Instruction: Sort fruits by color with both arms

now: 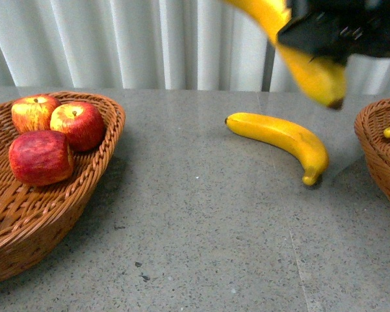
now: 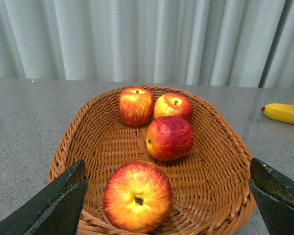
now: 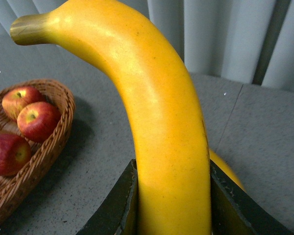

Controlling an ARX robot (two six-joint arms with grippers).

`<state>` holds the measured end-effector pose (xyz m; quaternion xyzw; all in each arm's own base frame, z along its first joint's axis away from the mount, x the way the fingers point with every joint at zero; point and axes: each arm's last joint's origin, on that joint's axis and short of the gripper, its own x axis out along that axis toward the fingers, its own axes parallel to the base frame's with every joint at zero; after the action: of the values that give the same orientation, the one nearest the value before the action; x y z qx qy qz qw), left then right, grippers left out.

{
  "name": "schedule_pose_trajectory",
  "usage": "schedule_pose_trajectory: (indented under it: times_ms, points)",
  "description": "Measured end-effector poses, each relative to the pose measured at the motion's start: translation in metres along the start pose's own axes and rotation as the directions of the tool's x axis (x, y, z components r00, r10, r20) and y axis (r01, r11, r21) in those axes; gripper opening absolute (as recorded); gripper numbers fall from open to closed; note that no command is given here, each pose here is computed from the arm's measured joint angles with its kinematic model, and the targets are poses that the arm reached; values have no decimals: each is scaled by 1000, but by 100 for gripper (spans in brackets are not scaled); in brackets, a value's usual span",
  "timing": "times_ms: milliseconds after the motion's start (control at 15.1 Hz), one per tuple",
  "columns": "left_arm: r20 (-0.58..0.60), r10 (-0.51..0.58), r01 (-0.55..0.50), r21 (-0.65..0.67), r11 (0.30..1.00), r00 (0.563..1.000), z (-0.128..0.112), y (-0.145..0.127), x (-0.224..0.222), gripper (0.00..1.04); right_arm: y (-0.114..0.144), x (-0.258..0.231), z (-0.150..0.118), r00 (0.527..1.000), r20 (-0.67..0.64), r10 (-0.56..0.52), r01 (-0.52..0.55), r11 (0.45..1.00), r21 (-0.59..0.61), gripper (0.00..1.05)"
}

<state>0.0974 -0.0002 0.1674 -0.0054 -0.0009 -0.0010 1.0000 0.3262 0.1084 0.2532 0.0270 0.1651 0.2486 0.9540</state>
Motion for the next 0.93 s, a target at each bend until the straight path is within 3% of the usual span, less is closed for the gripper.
schedule_pose_trajectory:
  times_ms: [133,265,464,597,796,928]
  points:
    - [0,0,0,0,1000,1000,0,0,0,98,-41,-34,6,999,44,-28,27,1000,13,32]
    - [0,0,0,0,1000,1000,0,0,0,98,-92,-60,-24,981,-69,-183,185,983,19,32]
    - [0,0,0,0,1000,1000,0,0,0,98,-141,-101,-69,925,-200,-322,329,944,2,32]
    - [0,0,0,0,1000,1000,0,0,0,98,-156,-125,-82,904,-250,-347,357,934,-6,32]
    - [0,0,0,0,1000,1000,0,0,0,98,-157,-157,-84,893,-273,-358,365,931,-27,32]
    - [0,0,0,0,1000,1000,0,0,0,98,-152,-167,-81,897,-275,-346,353,935,-23,52]
